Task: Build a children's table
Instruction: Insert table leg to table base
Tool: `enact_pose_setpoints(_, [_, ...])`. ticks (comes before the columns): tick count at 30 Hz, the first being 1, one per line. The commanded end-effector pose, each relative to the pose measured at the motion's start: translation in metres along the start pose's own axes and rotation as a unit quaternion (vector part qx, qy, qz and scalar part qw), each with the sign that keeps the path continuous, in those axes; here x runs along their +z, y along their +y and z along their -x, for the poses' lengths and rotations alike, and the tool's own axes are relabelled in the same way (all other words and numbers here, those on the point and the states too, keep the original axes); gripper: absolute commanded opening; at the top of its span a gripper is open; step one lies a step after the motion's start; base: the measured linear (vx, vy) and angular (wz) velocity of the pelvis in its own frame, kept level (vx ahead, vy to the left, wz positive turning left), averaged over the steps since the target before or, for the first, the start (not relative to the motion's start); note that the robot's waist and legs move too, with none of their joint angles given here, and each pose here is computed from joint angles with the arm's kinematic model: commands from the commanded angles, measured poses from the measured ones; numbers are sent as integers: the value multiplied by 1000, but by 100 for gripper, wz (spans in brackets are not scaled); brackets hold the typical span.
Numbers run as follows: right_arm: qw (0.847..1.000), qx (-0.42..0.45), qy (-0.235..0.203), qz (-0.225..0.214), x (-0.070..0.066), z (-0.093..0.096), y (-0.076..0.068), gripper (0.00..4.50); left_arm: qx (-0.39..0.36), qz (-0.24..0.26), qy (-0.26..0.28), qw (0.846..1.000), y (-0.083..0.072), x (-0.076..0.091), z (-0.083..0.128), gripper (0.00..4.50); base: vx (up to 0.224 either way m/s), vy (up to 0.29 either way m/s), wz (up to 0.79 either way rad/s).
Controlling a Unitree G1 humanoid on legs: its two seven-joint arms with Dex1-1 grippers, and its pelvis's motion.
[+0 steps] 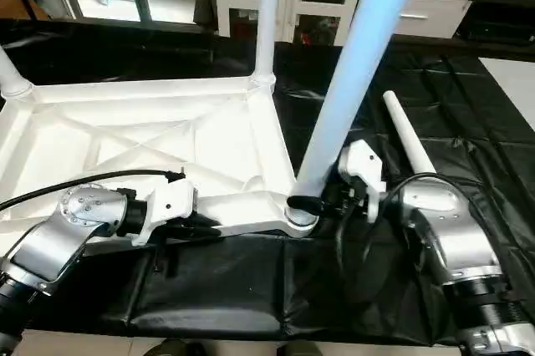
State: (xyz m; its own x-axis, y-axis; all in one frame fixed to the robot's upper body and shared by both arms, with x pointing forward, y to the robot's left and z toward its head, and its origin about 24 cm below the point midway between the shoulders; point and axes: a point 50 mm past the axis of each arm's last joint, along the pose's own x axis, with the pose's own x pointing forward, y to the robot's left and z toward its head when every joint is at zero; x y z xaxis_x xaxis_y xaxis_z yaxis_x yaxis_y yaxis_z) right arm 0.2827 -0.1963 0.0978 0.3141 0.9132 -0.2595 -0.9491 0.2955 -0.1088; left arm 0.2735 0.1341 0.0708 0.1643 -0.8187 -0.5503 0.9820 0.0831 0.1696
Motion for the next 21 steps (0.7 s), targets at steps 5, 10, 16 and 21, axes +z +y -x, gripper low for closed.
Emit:
enact_pose_setpoints(5, [1000, 0, -7, -13, -14, 4, 5, 188, -32, 1, -13, 999, -7, -1, -10, 0, 0, 0, 0])
enact_pose_setpoints(10, [999, 5, -23, -41, -29, -7, 9, 188, -37, 5, -16, 999, -8, -2, -10, 0, 0, 0, 0])
enact_pose_setpoints(16, [997, 43, 16, -60, -50, -17, 12, 188, -39, 3, -14, 999, -9, -2, -8, 0, 0, 0, 0])
enact_pose_setpoints(21, [995, 63, 29, -76, -56, -20, 11, 188, -42, 4, -13, 999, -10, -1, -6, 0, 0, 0, 0])
